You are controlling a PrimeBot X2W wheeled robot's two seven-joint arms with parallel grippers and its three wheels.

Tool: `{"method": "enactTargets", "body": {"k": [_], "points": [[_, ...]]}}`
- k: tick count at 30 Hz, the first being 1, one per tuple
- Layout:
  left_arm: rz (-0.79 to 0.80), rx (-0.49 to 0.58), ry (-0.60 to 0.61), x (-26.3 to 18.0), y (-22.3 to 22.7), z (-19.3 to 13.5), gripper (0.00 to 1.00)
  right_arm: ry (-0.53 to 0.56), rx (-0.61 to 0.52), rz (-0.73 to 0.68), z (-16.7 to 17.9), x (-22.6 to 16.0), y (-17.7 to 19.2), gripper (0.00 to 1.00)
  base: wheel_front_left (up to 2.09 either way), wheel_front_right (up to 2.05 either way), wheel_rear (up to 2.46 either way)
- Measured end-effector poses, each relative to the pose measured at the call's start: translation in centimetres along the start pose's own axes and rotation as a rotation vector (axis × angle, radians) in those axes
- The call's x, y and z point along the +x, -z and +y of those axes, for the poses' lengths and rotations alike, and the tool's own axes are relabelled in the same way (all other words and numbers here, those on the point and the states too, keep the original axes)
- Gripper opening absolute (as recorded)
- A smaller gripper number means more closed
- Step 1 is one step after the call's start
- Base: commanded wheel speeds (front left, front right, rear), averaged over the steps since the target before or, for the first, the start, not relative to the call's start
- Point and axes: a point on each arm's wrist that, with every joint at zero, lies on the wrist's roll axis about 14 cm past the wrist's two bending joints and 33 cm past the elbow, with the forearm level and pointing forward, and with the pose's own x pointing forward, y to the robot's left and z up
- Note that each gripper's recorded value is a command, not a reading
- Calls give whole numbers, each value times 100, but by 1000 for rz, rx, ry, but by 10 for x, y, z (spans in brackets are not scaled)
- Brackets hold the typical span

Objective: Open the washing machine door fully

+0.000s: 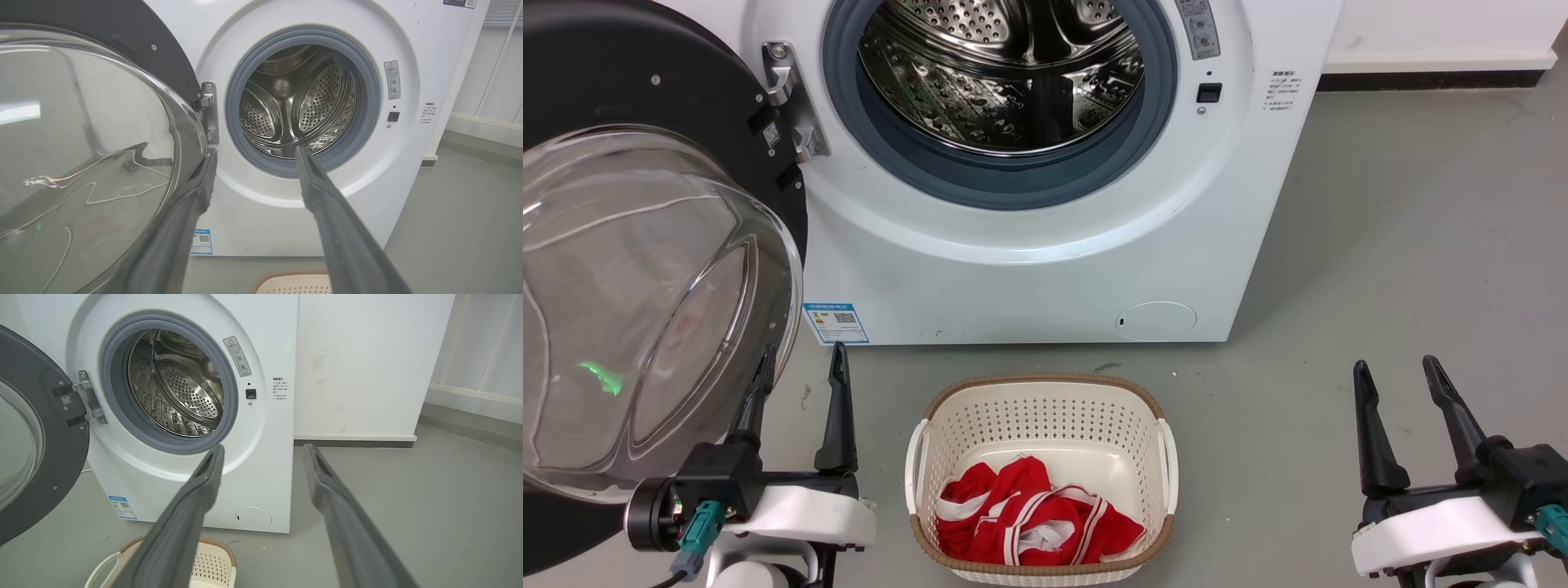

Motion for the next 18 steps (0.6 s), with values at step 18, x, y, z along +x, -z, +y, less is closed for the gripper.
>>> {"method": "enactTargets", "body": {"k": [18], "points": [[7,0,-3,0,2,1,100,-1,8,2,0,0,1,100,0,0,0]]}}
